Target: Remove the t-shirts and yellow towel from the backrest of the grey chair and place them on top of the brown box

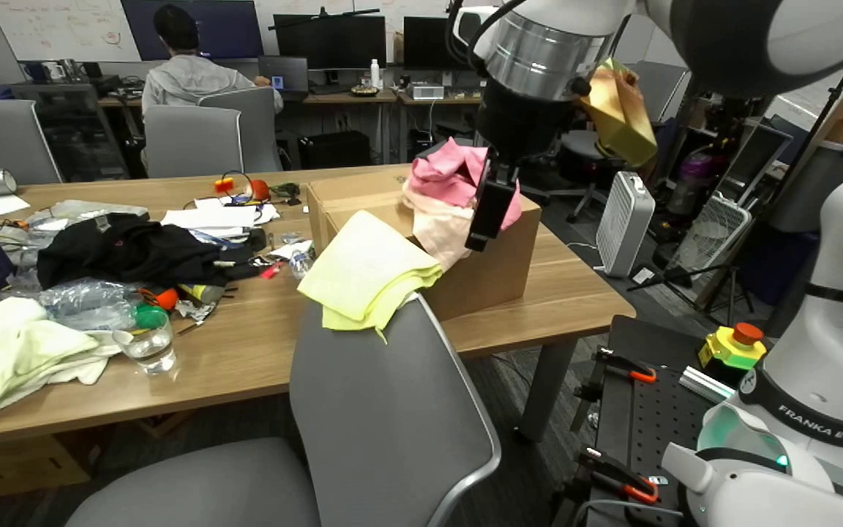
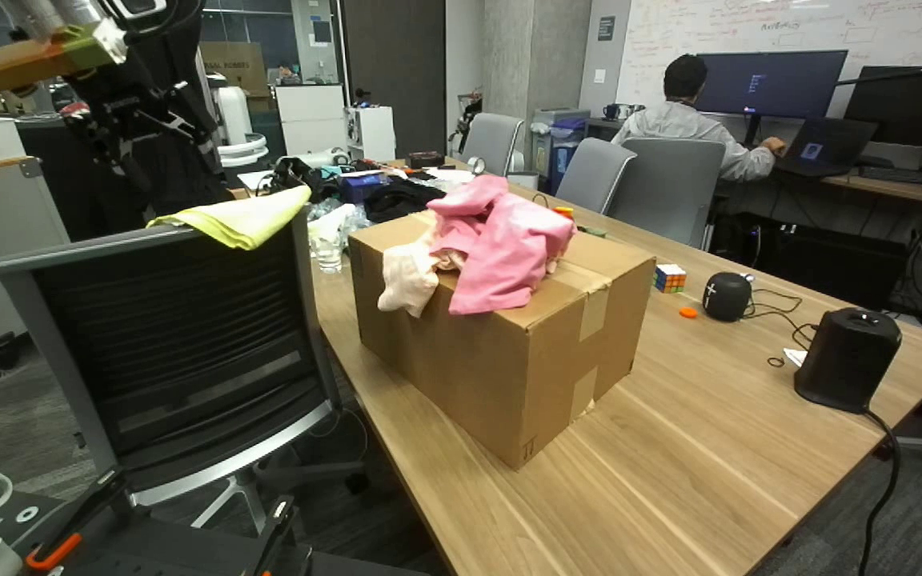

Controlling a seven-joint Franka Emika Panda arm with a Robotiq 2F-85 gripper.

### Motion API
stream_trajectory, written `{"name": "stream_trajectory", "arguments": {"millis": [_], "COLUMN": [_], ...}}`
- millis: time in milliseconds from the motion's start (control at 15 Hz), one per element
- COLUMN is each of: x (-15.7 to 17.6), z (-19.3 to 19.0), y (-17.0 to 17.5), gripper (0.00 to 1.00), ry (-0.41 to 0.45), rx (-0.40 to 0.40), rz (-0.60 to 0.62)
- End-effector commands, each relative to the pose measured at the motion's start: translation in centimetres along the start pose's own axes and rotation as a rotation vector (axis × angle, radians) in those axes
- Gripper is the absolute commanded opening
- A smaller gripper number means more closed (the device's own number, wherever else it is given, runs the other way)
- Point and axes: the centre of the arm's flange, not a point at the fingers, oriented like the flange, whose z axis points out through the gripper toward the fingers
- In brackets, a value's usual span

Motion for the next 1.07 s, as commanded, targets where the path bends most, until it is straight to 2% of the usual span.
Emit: {"name": "stream_trajectory", "arguments": {"millis": [0,400,1000], "x": [-0.4,-0.6,-1.1], "z": [0.7,1.6,2.6], "y": [-2.2,-5.7,-10.4], "gripper": [1.0,1.0,1.0], "ry": [0.102,0.178,0.279], "rx": [0.046,0.105,0.141], "rz": [0.033,0.056,0.062]}}
